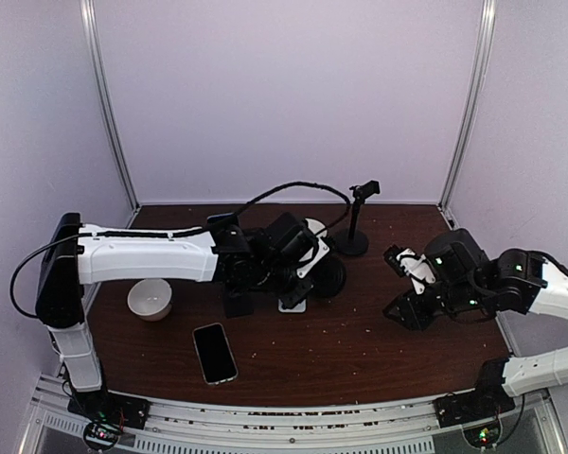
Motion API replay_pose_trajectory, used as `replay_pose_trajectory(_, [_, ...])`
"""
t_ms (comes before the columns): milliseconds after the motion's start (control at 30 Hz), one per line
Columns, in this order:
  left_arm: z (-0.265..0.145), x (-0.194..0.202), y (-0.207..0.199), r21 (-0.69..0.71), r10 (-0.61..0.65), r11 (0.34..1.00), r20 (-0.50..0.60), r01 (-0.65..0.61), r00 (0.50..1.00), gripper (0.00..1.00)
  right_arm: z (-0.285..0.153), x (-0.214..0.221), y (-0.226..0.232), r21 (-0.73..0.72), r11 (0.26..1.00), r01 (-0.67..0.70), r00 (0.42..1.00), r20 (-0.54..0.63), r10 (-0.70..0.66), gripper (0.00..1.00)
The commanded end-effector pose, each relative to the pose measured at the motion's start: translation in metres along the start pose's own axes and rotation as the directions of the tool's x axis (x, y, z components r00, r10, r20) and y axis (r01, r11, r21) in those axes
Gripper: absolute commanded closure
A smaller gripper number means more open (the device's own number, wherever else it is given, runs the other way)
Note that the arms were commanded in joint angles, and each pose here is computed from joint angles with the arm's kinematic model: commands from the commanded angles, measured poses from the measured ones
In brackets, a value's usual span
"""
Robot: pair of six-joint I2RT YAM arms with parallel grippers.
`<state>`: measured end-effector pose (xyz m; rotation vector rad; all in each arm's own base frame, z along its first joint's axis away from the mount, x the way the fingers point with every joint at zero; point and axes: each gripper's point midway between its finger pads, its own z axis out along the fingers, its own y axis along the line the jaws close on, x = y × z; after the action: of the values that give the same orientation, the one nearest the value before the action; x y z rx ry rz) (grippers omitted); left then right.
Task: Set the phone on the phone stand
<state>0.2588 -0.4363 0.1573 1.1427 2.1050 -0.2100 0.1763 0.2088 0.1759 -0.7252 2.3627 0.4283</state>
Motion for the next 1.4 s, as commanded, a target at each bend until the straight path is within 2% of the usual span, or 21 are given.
replay_pose_trajectory(0, [-0.002,0.002,-0.003,0.013,0.07,0.997,0.007,-0.07,0.998,1.0,-0.012,-0.015,0.006,-0.07,0.997,-0.039,0.997,0.063,0.044,0.6])
replay_pose_trajectory(233, [-0.02,-0.02,-0.002,0.024,0.091,0.995,0.115,-0.094,0.989,1.0,-0.001,-0.029,0.008,-0.101,0.994,-0.04,0.994,0.095,0.049,0.59])
replay_pose_trajectory(367, [-0.022,-0.019,-0.001,0.017,0.096,0.995,0.117,-0.099,0.988,1.0,0.001,-0.046,0.009,-0.093,0.996,-0.017,0.991,0.131,0.029,0.54])
replay_pose_trajectory(467, [-0.034,-0.025,-0.003,0.048,0.07,0.996,0.166,-0.079,0.984,1.0,0.007,-0.061,0.009,-0.072,0.997,-0.006,0.989,0.147,0.016,0.51])
replay_pose_trajectory(667, [-0.095,-0.034,0.021,0.021,-0.004,1.0,0.294,-0.003,0.956,1.0,0.031,-0.091,0.004,-0.003,0.999,-0.038,0.989,0.143,0.038,0.26])
replay_pose_trajectory(733, [-0.114,-0.032,0.028,0.018,-0.022,1.0,0.327,0.017,0.945,1.0,0.045,-0.103,0.008,-0.009,0.998,-0.054,0.987,0.154,0.055,0.22])
replay_pose_trajectory(800, [-0.133,-0.031,0.036,0.017,-0.05,0.999,0.363,0.047,0.931,1.0,0.06,-0.119,0.007,0.017,0.998,-0.067,0.984,0.165,0.063,0.02])
replay_pose_trajectory(833, [-0.137,-0.028,0.039,0.014,-0.061,0.998,0.368,0.06,0.928,1.0,0.07,-0.124,0.005,0.038,0.997,-0.068,0.986,0.154,0.061,0.0])
replay_pose_trajectory(967, [-0.145,-0.015,0.049,-0.013,-0.086,0.995,0.362,0.097,0.928,1.0,0.118,-0.136,-0.005,0.102,0.992,-0.075,0.993,0.101,0.065,0.0])
replay_pose_trajectory(1033, [-0.149,-0.01,0.053,-0.021,-0.096,0.994,0.368,0.111,0.925,1.0,0.137,-0.14,-0.007,0.085,0.992,-0.092,0.993,0.081,0.085,0.0])
replay_pose_trajectory(1067, [-0.151,-0.008,0.054,-0.021,-0.1,0.993,0.372,0.116,0.923,1.0,0.145,-0.141,-0.007,0.072,0.993,-0.093,0.994,0.069,0.088,0.03])
replay_pose_trajectory(1300, [-0.158,0.002,0.06,-0.035,-0.105,0.991,0.381,0.128,0.918,1.0,0.184,-0.13,0.009,-0.015,0.995,-0.102,0.995,-0.009,0.102,0.41])
replay_pose_trajectory(1367, [-0.156,0.006,0.061,-0.039,-0.102,0.991,0.374,0.125,0.922,1.0,0.191,-0.128,0.011,-0.029,0.992,-0.119,0.993,-0.014,0.119,0.42])
